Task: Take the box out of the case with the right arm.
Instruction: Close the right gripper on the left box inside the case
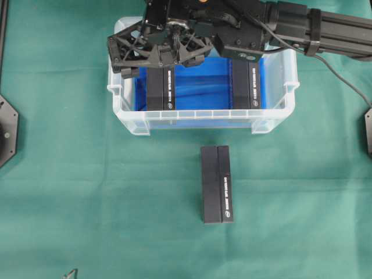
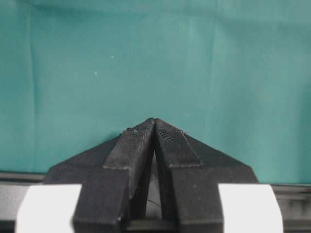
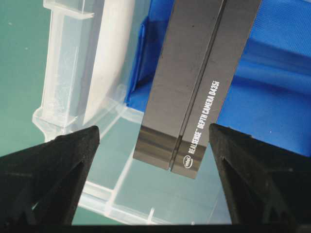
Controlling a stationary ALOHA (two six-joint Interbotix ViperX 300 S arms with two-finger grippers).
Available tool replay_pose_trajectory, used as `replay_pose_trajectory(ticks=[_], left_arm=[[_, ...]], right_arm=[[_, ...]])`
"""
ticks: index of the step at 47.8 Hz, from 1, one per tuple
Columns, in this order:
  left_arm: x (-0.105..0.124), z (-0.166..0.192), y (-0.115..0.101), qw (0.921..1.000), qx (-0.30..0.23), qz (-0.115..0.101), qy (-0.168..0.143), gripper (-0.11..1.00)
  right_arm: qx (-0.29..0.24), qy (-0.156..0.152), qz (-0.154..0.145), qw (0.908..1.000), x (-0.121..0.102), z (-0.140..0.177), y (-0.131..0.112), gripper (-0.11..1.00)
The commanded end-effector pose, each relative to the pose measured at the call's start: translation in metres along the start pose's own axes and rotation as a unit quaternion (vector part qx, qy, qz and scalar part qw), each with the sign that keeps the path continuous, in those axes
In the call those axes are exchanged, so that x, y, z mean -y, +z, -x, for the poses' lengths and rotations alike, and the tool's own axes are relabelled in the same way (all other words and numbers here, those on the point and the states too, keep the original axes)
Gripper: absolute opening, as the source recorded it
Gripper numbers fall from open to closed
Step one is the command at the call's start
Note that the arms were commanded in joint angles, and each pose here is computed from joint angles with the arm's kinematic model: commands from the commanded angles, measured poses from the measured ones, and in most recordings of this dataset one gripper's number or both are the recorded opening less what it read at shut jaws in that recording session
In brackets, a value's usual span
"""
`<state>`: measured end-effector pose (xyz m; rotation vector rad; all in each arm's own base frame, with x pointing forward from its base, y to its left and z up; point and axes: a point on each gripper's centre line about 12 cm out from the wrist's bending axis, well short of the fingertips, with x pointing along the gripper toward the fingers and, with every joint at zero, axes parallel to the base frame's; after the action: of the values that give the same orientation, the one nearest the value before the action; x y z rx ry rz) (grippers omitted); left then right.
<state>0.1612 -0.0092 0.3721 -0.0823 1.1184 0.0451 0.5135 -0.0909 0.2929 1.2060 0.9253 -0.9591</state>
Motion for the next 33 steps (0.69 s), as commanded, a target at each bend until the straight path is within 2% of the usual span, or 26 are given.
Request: replay_pose_trajectory(ticks=[1,24,33], left_arm=[[0.000,0.008,0.005,0.9999,0.014,0.001,0.000,0.00],[0.000,0.007,0.005,0.9999,0.013,0.000,-0.001,0.00],[0.000,0.007,0.005,0.9999,0.013,0.000,-0.001,0.00]], right_arm=[[0.006,0.015,0.001,0.9999,-0.003,0.013,0.000,0.94],[0.010,-0.023,0.003,0.9997,0.008,-0.019,0.003,0.94],[0.011,-0.019,0.003,0.9997,0.011,-0.033,0.003,0.94]])
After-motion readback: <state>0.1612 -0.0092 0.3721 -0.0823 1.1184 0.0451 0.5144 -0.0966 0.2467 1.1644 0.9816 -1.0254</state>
